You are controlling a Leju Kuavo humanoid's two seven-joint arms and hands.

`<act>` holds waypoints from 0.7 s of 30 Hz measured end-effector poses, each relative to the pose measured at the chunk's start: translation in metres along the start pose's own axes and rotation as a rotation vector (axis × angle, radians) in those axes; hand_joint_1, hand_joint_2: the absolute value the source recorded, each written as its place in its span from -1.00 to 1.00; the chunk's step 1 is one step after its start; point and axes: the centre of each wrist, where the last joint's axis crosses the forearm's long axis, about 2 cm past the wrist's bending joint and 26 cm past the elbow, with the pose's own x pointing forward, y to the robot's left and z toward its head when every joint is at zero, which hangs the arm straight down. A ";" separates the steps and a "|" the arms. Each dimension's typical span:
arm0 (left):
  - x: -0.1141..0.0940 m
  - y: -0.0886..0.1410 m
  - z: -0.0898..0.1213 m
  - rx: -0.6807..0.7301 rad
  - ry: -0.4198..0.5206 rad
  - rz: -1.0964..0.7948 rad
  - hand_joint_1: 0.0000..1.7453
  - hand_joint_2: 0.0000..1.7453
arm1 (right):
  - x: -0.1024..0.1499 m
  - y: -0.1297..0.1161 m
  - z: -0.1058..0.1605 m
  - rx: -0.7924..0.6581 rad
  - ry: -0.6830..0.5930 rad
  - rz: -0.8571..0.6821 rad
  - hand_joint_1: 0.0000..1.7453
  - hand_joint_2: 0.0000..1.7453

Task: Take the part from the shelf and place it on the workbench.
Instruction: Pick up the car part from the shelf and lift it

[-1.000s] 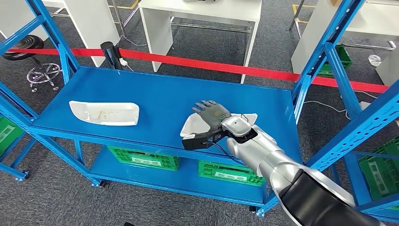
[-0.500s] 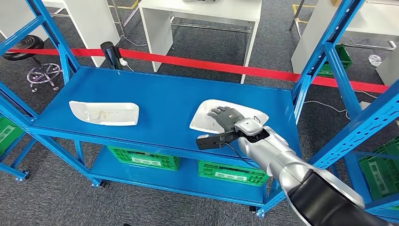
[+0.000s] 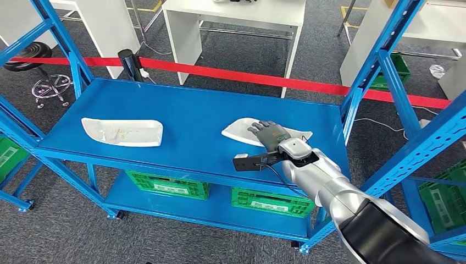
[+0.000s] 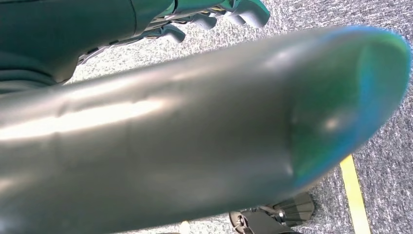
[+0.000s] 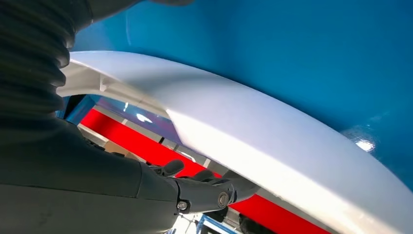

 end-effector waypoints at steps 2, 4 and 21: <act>0.000 0.000 0.000 -0.001 0.000 -0.002 -1.00 -1.00 | 0.000 0.001 0.000 0.006 -0.004 -0.004 0.73 1.00; 0.000 0.000 0.000 -0.001 -0.001 -0.003 -1.00 -1.00 | 0.000 0.003 0.000 0.016 -0.006 -0.007 1.00 1.00; 0.002 0.004 0.000 0.148 -0.188 -0.068 -1.00 1.00 | -0.006 0.008 0.001 0.027 -0.014 -0.022 1.00 1.00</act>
